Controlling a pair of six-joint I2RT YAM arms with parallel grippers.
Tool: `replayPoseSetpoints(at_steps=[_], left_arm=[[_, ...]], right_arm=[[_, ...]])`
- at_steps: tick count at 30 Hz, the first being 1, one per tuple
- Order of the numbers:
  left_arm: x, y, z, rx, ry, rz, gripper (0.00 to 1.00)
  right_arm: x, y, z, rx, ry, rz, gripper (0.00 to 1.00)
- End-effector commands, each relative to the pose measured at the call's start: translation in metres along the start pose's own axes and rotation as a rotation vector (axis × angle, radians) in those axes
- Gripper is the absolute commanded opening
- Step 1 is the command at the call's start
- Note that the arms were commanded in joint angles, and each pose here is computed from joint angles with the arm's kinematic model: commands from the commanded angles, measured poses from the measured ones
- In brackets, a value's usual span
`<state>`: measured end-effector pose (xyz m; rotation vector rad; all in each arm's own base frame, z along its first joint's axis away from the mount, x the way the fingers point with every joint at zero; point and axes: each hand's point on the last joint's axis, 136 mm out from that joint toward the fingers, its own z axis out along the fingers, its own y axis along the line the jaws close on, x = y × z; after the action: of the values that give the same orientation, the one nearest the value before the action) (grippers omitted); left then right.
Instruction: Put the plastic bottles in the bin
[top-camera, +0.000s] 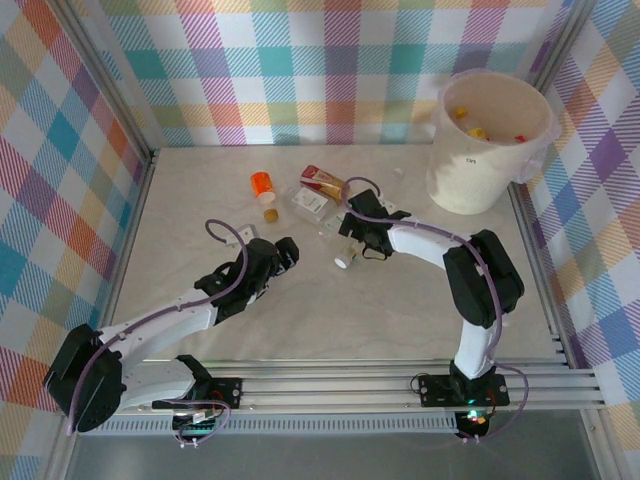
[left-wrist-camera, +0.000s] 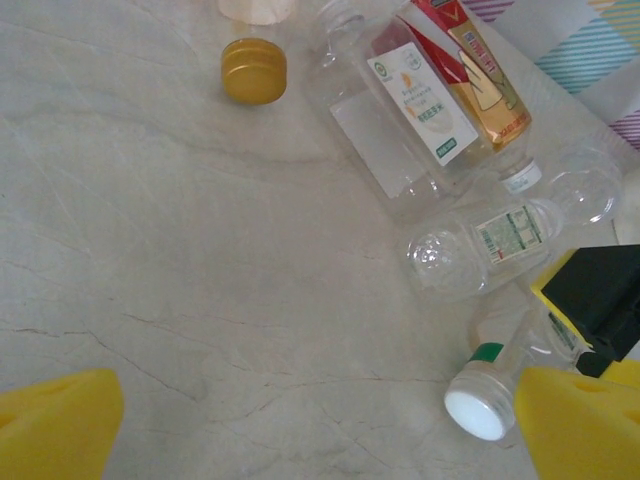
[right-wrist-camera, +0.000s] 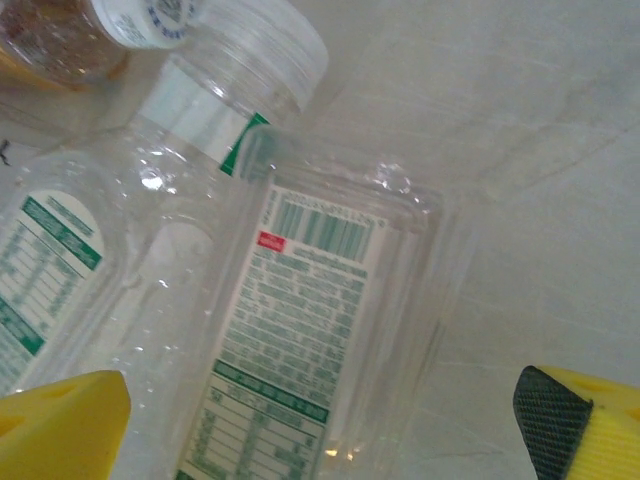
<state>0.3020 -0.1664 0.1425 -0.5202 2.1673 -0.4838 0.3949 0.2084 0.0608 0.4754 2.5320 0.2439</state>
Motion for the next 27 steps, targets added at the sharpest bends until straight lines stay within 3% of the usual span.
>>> replayPoseSetpoints(at_steps=[1, 12, 17, 27], left_arm=[[-0.001, 0.003, 0.003, -0.012, 0.005, -0.011, 1.00], [0.004, 0.001, 0.008, -0.006, 0.022, -0.008, 1.00], [0.005, -0.001, 0.008, 0.001, 0.033, -0.007, 1.00], [0.004, 0.001, 0.005, -0.002, 0.028, -0.009, 1.00]], right_arm=[[0.011, -0.021, -0.003, 0.069, 0.010, -0.028, 0.98], [0.019, -0.040, -0.021, 0.054, 0.008, -0.178, 0.96], [0.011, -0.031, -0.008, 0.058, 0.001, -0.260, 0.92], [-0.001, -0.027, 0.017, 0.125, -0.037, -0.251, 0.73]])
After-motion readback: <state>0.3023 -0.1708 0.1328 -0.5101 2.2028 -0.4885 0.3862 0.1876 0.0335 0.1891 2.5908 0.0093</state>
